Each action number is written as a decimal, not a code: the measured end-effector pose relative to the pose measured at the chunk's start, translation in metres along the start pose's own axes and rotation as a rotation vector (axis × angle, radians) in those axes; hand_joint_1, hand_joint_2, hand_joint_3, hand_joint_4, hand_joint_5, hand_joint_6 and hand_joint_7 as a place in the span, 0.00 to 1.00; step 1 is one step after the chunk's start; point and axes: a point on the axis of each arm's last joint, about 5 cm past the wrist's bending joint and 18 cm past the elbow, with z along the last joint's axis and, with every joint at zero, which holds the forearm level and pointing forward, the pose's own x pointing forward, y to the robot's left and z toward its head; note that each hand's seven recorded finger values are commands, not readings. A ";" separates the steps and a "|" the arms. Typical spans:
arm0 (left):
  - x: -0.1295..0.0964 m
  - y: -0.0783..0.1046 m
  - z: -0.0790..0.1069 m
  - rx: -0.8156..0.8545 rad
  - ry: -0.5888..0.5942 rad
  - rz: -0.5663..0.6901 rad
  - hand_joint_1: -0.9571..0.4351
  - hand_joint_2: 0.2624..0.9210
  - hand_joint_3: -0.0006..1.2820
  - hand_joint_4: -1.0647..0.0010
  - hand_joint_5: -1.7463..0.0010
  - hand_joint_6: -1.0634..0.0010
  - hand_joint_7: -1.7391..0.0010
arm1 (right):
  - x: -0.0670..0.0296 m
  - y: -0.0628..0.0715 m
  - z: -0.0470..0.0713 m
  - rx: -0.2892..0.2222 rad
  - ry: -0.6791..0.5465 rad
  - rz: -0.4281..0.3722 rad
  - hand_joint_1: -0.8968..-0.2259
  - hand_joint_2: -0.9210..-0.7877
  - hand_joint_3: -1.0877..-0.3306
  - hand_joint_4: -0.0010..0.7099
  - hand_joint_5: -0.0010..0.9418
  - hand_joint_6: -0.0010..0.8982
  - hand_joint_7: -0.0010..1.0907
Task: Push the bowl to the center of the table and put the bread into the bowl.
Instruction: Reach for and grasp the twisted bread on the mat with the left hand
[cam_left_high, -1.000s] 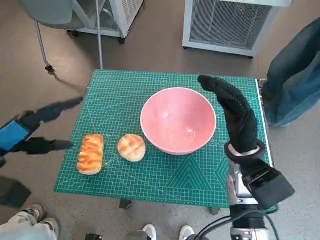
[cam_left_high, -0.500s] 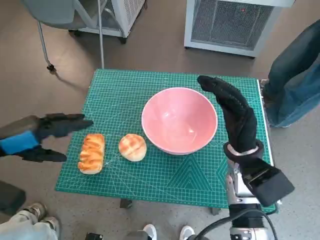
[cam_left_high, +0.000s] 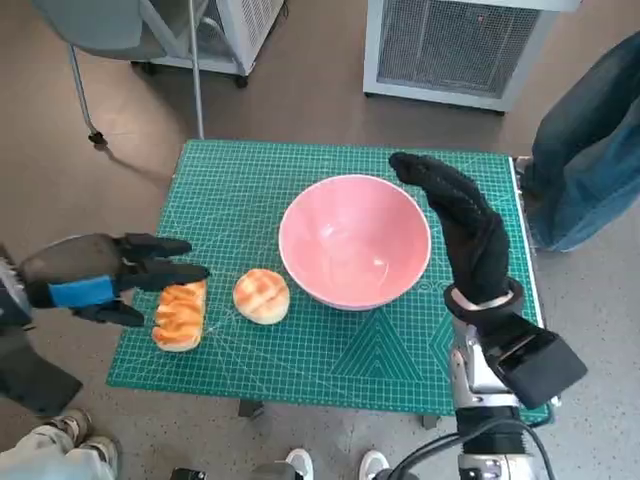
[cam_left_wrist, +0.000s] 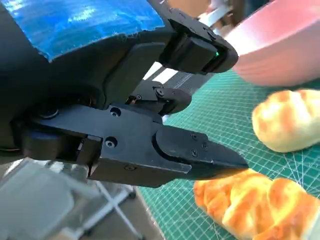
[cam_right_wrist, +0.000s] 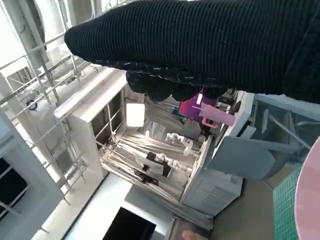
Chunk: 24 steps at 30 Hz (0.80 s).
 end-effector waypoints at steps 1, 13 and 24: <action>0.001 -0.002 0.000 0.007 -0.008 -0.003 0.81 0.99 0.30 0.60 0.99 0.60 0.99 | 0.0001 0.000 0.000 0.001 -0.001 -0.001 0.40 0.00 0.39 0.31 0.01 0.00 0.57; 0.016 -0.016 -0.008 0.095 -0.070 -0.032 0.84 1.00 0.44 0.67 1.00 0.62 1.00 | -0.0002 -0.001 0.003 0.002 -0.005 -0.004 0.40 0.00 0.38 0.30 0.00 0.00 0.55; 0.028 -0.030 -0.003 0.066 -0.119 -0.121 0.81 1.00 0.45 0.67 1.00 0.63 1.00 | -0.0003 -0.002 0.006 -0.003 -0.011 -0.004 0.41 0.00 0.38 0.30 0.00 0.00 0.54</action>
